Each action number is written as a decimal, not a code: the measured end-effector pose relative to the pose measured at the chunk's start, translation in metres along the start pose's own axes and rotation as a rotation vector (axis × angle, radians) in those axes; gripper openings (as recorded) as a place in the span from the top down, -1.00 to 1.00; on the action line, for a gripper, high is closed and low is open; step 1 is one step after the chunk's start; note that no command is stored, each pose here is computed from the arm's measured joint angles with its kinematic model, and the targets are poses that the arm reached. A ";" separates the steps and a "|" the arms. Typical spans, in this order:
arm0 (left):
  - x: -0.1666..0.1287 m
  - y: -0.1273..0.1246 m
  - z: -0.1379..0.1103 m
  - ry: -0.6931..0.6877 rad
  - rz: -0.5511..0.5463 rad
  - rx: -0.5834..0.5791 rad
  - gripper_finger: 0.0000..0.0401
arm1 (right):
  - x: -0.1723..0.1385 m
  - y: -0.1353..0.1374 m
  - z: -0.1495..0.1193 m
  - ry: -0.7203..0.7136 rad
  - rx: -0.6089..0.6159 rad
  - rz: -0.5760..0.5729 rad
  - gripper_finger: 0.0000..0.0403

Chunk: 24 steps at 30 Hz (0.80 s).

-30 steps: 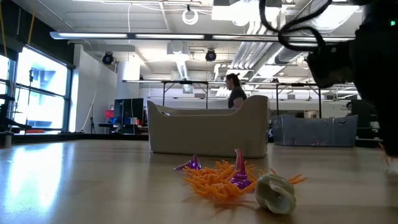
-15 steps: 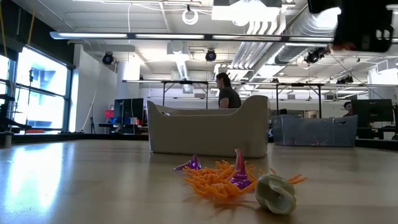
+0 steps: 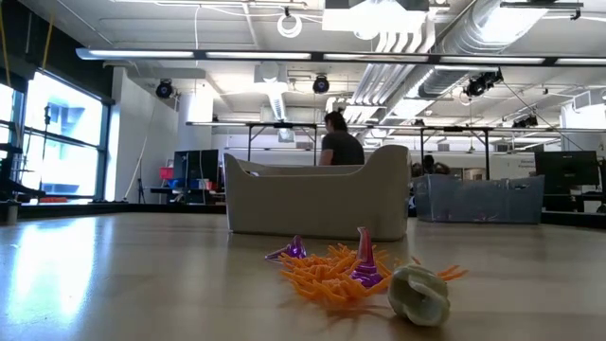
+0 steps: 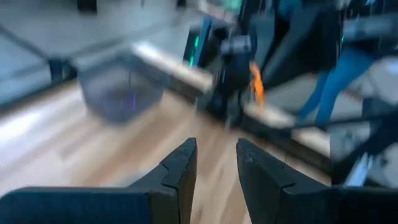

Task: Sort Halloween decoration
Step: Put the orange spider toy into the green bin

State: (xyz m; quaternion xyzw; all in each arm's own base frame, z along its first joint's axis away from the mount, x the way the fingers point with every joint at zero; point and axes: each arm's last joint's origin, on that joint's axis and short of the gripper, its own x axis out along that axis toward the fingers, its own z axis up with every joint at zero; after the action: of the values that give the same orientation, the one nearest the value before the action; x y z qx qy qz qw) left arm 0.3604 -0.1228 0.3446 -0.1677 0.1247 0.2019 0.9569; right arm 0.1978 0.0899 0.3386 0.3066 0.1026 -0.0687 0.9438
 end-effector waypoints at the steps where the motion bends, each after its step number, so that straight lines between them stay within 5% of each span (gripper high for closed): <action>1: 0.003 0.001 0.006 -0.038 -0.008 0.003 0.51 | -0.001 0.001 0.003 -0.028 -0.019 0.014 0.98; 8: 0.012 0.006 0.034 -0.223 -0.038 0.010 0.51 | -0.001 0.006 0.012 -0.112 -0.159 0.044 0.98; 24: 0.019 0.016 0.044 -0.282 0.039 0.069 0.51 | -0.006 0.014 0.034 -0.393 -0.255 -0.057 0.98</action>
State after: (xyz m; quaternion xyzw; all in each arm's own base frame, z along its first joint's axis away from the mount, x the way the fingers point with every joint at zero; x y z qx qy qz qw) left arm 0.3777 -0.0858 0.3749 -0.1021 -0.0006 0.2377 0.9660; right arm 0.1997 0.0815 0.3750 0.1626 -0.0667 -0.1399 0.9744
